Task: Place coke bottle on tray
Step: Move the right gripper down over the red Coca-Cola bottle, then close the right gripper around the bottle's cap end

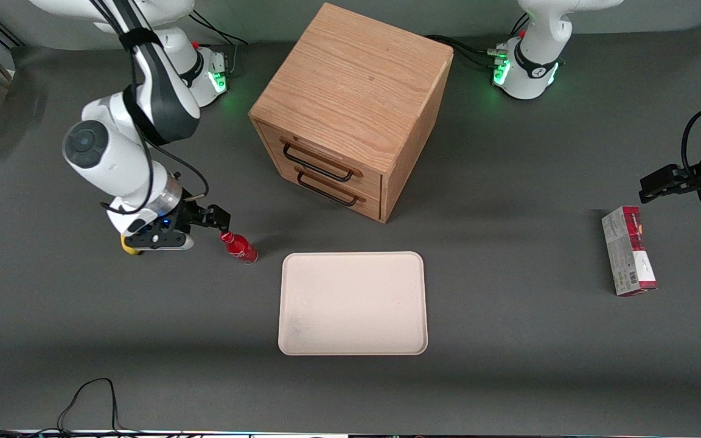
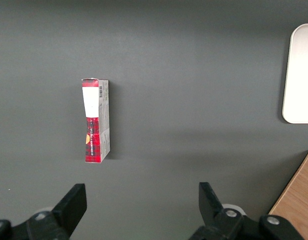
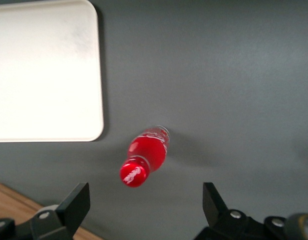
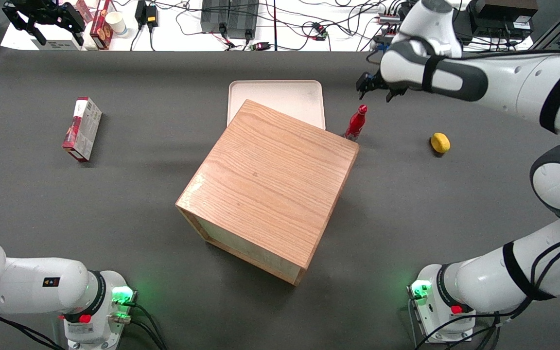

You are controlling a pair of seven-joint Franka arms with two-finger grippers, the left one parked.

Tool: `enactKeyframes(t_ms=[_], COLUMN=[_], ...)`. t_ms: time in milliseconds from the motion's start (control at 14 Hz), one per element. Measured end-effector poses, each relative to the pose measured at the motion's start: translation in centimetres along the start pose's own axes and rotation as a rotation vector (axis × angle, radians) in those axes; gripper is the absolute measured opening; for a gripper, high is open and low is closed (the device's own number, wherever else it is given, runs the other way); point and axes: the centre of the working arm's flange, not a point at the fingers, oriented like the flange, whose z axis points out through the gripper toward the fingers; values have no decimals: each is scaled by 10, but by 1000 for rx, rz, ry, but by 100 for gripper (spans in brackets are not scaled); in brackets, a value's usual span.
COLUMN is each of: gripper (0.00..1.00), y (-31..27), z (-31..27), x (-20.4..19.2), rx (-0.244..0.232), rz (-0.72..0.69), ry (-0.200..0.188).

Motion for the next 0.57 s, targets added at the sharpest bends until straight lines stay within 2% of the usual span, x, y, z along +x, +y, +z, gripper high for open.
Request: enactKeyframes(t_ms=[286,571], gripper=[100,96], y=[5,-2], z=[37,55], x=[-13,-14], rx=[7,12], rz=[-1,-14], ry=[43,43])
